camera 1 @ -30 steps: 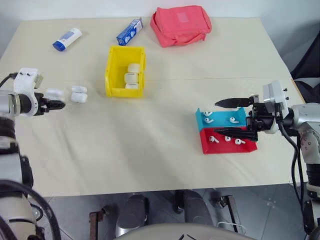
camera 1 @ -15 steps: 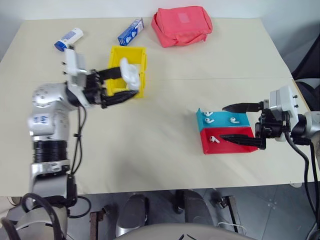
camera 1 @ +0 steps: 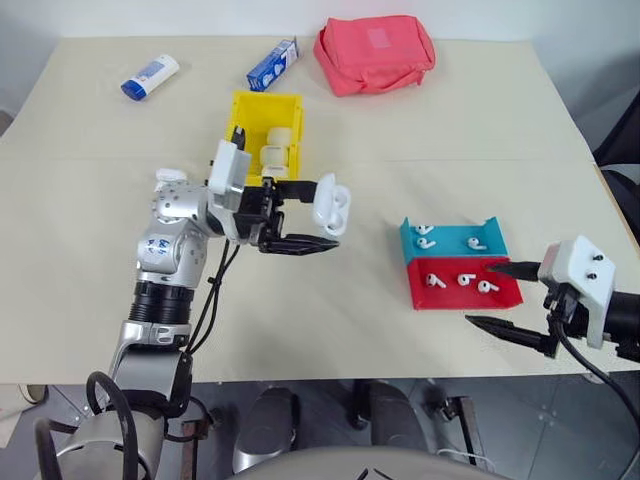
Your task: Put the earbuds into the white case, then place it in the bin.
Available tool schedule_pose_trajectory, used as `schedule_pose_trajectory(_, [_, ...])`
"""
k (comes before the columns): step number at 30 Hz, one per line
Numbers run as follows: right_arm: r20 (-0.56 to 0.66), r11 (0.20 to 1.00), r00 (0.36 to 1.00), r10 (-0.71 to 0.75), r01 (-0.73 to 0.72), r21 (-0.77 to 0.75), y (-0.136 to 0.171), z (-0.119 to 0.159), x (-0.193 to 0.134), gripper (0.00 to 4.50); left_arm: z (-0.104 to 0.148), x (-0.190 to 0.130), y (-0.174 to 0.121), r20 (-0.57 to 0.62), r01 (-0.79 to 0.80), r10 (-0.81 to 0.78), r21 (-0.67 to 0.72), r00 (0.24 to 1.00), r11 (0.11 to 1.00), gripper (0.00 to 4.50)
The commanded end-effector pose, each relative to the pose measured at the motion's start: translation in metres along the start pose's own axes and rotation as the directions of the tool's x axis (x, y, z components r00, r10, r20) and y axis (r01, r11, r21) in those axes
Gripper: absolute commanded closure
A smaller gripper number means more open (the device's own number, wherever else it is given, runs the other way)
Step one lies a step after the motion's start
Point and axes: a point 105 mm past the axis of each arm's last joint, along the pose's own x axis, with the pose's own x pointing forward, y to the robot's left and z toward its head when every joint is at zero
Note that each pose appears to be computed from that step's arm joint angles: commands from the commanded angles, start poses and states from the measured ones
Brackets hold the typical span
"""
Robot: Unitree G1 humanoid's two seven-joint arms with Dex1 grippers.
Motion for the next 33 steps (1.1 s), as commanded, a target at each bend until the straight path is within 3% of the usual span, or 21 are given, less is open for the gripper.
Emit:
schedule_pose_trajectory(1, [-0.060, 0.999, 0.997, -0.040, 0.039, -0.026, -0.001, 0.003, -0.008, 0.40, 0.005, 0.009, -0.004, 0.006, 0.040, -0.040, 0.022, 0.999, 0.999, 1.74])
schedule_pose_trajectory(5, [-0.149, 0.998, 0.987, -0.058, 0.054, -0.027, -0.004, -0.003, -0.009, 1.58, 0.003, 0.016, -0.005, 0.019, 0.042, -0.042, 0.007, 0.999, 0.999, 1.74])
schedule_pose_trajectory(19, [-0.351, 0.994, 0.936, -0.024, -0.015, -0.109, -0.031, -0.015, 0.015, 1.58, -0.002, 0.029, -0.024, 0.060, 0.056, -0.054, -0.030, 0.997, 0.998, 1.74])
schedule_pose_trajectory(33, [-0.394, 0.989, 0.919, -0.004, -0.055, -0.140, -0.053, -0.025, 0.034, 1.58, -0.002, 0.033, -0.028, 0.082, 0.044, -0.042, -0.031, 0.996, 0.999, 1.74])
